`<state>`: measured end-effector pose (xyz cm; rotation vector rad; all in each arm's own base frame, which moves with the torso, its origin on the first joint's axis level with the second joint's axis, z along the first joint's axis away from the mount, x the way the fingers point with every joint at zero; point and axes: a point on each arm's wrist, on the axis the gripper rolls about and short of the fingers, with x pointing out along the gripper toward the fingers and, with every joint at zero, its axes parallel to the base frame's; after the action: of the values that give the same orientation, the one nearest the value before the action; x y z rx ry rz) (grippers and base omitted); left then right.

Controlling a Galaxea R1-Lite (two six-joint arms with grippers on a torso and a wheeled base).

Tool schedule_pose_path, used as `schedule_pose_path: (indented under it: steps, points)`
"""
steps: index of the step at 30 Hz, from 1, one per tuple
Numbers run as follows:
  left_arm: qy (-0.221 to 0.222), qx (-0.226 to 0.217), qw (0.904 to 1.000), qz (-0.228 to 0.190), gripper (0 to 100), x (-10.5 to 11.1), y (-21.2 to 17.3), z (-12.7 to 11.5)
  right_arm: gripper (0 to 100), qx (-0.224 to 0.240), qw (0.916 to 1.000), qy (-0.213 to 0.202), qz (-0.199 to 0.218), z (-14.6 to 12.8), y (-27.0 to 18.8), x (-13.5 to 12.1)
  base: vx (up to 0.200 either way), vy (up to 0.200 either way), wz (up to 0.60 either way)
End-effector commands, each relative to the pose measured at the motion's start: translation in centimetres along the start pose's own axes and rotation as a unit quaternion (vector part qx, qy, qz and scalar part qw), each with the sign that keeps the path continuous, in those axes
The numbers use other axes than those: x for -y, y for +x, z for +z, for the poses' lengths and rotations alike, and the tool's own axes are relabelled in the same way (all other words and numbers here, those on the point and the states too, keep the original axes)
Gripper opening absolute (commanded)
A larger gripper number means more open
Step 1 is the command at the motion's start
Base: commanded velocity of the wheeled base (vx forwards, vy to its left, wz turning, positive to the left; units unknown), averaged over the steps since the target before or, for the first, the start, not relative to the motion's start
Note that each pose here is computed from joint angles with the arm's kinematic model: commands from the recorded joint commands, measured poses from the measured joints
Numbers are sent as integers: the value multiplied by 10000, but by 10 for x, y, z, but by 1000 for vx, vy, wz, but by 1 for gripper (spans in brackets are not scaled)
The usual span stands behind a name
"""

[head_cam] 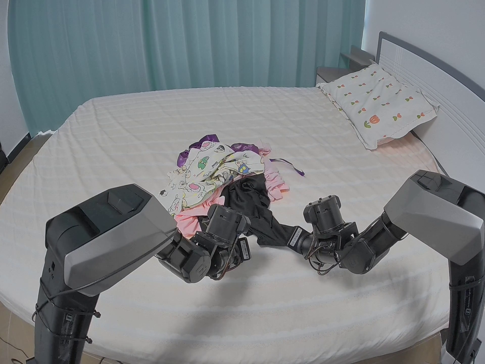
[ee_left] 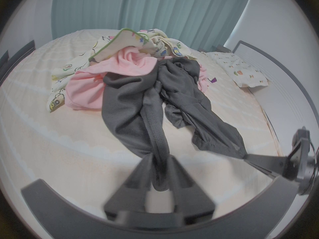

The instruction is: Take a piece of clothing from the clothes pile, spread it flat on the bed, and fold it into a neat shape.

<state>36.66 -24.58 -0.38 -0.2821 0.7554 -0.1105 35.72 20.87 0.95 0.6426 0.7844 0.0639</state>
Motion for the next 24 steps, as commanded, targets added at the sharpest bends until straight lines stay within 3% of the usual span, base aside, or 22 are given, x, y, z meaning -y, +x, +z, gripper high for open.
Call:
schedule_pose_path:
  steps: [1, 6, 7, 8, 9, 10, 11, 13, 18, 20, 21, 22, 24]
  points:
    - [-364, 77, 9993, -38, 0, 1, -24, 19, 0, -129, 9990, 29, 423, 1, -23, -3, 0, 0, 0]
    - [-968, 236, 9935, -546, 0, 10, -90, 51, 0, 28, 9919, -64, 1266, -10, -51, -13, 0, 0, 0]
    - [-1021, 324, 9914, -754, 0, 9, -113, 58, 0, 242, 9866, -68, 1612, -7, -65, -20, 0, 0, 0]
    - [-1029, 349, 9909, -795, 0, 9, -118, 60, 0, 272, 9855, -67, 1674, -6, -67, -21, 0, 0, 0]
    - [-1056, 459, 9885, -978, 0, 7, -140, 67, 0, 491, 9777, -57, 2040, 1, -86, -30, 0, 0, 0]
    - [-1067, 499, 9878, -1023, 0, 7, -146, 69, 0, 549, 9755, -50, 2127, 3, -91, -32, 0, 0, 0]
    - [-1120, 704, 9840, -1197, 0, 6, -168, 77, 0, 806, 9647, -53, 2507, 14, -114, -45, 0, 0, 0]
    - [-1183, 983, 9784, -1382, 0, 6, -188, 86, 0, 1068, 9540, -50, 2801, 27, -137, -55, 0, 0, 0]
    - [-1388, 1963, 9437, -2272, 0, 5, -264, 120, 0, 2046, 9055, -164, 3713, 75, -216, -77, 0, 0, 0]
    - [-1305, 2167, 9386, -2347, 0, 2, -279, 124, 0, 2316, 8892, -175, 3941, 89, -239, -80, 0, 0, 0]
    - [-1265, 2224, 9372, -2371, 0, 0, -285, 125, 0, 2378, 8851, -173, 3996, 92, -245, -80, 0, 0, 0]
    - [-1250, 2236, 9366, -2392, 0, -2, -289, 123, 0, 2346, 8867, -186, 3979, 92, -247, -78, 0, 0, 0]
    - [-1234, 2126, 9416, -2300, 0, -8, -286, 114, 0, 2156, 8975, -203, 3842, 84, -237, -72, 0, 0, 0]
